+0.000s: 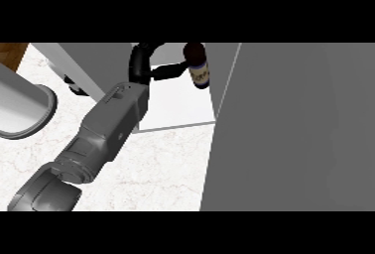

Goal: Pick up the wine, place it into the cabinet and close the cabinet

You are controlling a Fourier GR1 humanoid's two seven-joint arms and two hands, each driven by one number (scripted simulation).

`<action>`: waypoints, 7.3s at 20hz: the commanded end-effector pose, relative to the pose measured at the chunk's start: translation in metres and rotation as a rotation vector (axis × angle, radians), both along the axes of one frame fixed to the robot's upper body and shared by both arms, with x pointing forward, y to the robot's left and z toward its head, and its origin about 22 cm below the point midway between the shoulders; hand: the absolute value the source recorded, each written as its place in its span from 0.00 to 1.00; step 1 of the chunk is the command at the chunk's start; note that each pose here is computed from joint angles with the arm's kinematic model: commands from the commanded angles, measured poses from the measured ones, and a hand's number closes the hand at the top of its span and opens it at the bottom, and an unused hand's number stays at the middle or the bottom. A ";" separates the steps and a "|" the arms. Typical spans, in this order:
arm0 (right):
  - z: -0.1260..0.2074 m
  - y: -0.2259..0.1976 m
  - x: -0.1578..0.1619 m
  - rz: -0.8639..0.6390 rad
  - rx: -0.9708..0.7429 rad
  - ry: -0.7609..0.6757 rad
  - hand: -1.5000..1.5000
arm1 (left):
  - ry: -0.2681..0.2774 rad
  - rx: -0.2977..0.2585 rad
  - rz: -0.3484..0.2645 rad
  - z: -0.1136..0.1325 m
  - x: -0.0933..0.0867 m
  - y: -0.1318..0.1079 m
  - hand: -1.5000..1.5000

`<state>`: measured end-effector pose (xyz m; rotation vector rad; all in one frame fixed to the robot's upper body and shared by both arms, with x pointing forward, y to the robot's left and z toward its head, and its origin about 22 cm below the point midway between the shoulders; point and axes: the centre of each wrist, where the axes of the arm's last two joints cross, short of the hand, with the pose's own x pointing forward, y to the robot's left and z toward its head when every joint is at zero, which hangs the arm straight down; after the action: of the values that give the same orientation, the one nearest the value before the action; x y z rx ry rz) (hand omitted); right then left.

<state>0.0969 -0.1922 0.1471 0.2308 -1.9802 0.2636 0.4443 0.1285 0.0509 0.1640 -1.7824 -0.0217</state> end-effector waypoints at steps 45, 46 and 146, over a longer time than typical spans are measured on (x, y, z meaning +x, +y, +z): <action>0.044 -0.015 -0.034 -0.090 0.070 0.052 0.00 | 0.036 -0.419 -0.451 -0.065 -0.112 -0.035 0.00; 0.036 -0.012 -0.040 -0.087 0.051 0.081 0.00 | 0.020 -0.438 -0.438 -0.049 -0.112 -0.030 0.00; 0.049 0.140 0.271 0.280 -0.087 0.216 1.00 | -0.088 -0.403 -0.309 -0.023 -0.202 0.262 0.00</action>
<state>0.3328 -0.0200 0.1989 0.5583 -1.7293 0.5347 0.2369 0.4017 0.0254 -0.3940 -1.8530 0.1381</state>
